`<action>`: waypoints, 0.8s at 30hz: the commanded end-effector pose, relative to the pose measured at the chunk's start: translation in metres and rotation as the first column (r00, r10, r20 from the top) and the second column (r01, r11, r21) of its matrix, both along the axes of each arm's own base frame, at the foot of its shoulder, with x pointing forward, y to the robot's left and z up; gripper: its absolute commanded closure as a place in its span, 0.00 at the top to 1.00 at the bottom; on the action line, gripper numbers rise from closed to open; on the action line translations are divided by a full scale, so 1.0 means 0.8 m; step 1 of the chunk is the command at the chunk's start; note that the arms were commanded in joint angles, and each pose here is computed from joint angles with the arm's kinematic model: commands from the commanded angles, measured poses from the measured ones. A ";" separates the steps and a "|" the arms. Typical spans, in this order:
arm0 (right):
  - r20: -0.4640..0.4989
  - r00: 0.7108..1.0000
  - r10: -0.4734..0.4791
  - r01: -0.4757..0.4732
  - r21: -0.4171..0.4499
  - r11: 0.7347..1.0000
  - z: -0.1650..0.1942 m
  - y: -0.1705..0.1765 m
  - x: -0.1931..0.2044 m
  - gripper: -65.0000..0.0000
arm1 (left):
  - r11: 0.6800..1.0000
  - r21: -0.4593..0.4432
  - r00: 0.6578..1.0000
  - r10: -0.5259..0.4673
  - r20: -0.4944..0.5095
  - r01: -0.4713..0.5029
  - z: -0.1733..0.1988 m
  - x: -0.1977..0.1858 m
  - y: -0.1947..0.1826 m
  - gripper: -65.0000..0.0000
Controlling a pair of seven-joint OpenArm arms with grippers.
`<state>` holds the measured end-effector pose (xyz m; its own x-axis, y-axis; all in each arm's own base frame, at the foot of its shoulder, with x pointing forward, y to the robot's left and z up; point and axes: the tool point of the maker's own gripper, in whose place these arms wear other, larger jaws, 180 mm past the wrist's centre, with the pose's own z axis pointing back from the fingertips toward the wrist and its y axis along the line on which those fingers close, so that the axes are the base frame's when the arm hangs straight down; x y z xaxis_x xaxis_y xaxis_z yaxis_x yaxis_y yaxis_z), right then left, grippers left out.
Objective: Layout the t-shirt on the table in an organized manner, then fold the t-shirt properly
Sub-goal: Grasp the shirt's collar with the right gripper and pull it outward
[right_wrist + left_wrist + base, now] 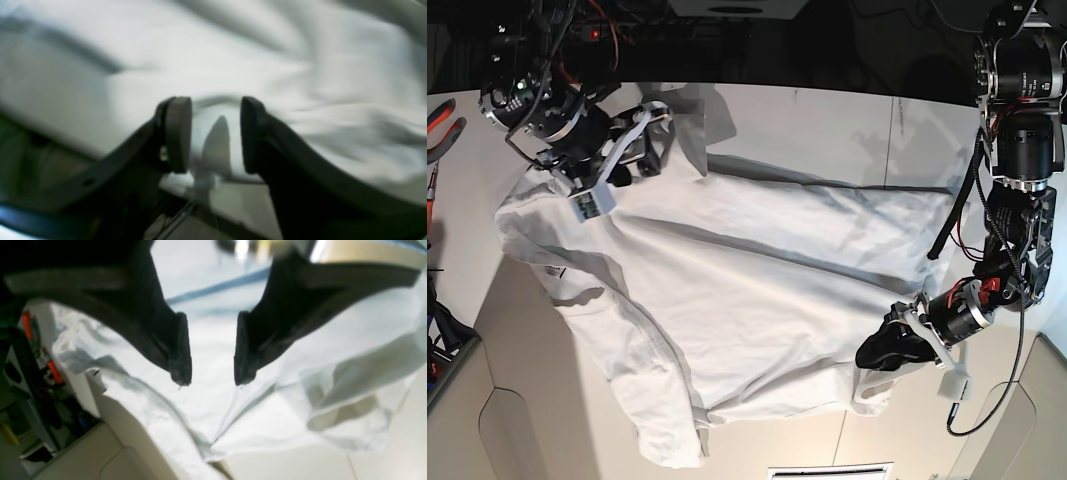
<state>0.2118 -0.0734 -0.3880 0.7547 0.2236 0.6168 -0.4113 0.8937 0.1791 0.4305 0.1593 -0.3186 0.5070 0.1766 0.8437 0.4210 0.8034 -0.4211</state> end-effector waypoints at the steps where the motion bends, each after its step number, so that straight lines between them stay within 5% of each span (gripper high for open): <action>1: 0.062 0.997 0.042 -0.043 0.022 0.999 0.022 0.014 0.002 0.37 | 1.000 -0.020 0.997 0.011 0.079 -0.010 0.035 0.015 0.007 0.39; 7: 0.190 0.971 0.148 -0.149 -0.008 0.989 0.061 0.057 -0.010 0.37 | 1.000 -0.005 0.997 0.009 0.074 -0.009 0.032 0.015 0.009 0.39; 12: 0.226 0.967 0.121 -0.102 -0.096 0.990 0.058 0.070 -0.001 0.51 | 1.000 0.030 0.998 0.006 0.062 -0.008 0.024 0.012 0.012 0.39; 17: 0.250 0.968 0.035 0.015 -0.194 0.981 0.057 0.065 0.007 0.52 | 0.999 0.041 0.998 0.005 0.059 -0.007 0.022 0.012 0.013 0.39; 24: 0.168 0.986 -0.003 0.047 -0.258 0.965 0.020 0.054 -0.003 0.52 | 0.999 0.047 0.998 0.004 0.057 -0.007 0.021 0.011 0.013 0.39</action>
